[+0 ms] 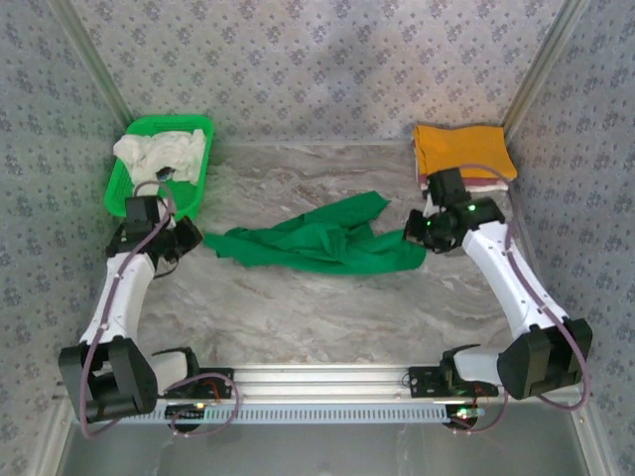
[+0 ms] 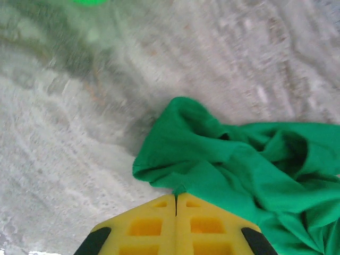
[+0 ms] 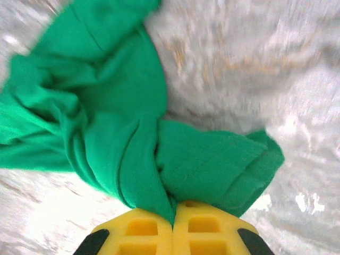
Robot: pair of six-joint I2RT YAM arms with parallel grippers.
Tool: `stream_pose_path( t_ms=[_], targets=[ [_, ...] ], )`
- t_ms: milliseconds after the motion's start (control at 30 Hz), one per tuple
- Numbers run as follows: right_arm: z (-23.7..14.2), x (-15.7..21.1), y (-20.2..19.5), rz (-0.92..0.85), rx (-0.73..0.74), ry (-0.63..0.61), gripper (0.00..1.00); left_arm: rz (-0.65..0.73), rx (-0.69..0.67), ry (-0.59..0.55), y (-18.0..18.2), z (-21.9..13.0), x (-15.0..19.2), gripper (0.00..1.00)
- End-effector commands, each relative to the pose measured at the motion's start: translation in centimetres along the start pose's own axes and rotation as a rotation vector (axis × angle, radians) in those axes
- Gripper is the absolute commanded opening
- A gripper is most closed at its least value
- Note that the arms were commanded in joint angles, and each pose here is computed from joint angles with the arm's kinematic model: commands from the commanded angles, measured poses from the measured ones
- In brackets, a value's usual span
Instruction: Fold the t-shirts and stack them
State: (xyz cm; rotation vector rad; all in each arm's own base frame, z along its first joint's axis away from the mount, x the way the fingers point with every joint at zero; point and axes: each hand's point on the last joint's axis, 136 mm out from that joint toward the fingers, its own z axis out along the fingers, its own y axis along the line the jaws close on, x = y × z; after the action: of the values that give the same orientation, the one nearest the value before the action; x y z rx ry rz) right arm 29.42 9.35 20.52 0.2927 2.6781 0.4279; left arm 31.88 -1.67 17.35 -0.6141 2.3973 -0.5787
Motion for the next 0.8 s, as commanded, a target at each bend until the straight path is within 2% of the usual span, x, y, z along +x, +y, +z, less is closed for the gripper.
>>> stream_pose_path(
  t_ms=[0,167,267,367,533,600,667,767],
  targets=[
    [-4.7,-2.9,-0.6,-0.012,0.036,-0.077,0.00,0.036,0.125,-0.109,-5.0,-4.7,-4.0,0.00],
    [-9.9,-6.8,-1.3,0.057,0.020,-0.203,0.00,0.120,0.207,-0.255,-9.9,-11.1,-8.2,0.00],
    [-10.5,-7.9,-1.9,0.111,0.006,-0.237,0.00,0.149,0.171,-0.308,-9.9,-12.6,-8.9,0.00],
    [-7.9,-8.4,-3.0,0.153,0.004,-0.191,0.00,0.152,0.165,-0.293,-9.2,-11.0,-8.7,0.00],
    [-1.6,-9.1,-5.5,0.233,0.001,-0.133,0.40,0.092,0.166,-0.205,-6.6,-5.8,-6.4,0.00],
    [0.0,-8.7,-5.9,0.236,0.001,-0.114,0.47,0.078,0.152,-0.176,-5.5,-4.5,-5.4,0.00],
    [1.3,-7.8,-6.1,0.227,-0.006,-0.100,0.50,0.069,0.134,-0.134,-4.4,-3.1,-4.0,0.00],
    [3.7,-3.8,-5.6,0.199,-0.042,-0.043,0.51,0.041,0.100,-0.075,-2.3,-0.8,-1.8,0.00]
  ],
)
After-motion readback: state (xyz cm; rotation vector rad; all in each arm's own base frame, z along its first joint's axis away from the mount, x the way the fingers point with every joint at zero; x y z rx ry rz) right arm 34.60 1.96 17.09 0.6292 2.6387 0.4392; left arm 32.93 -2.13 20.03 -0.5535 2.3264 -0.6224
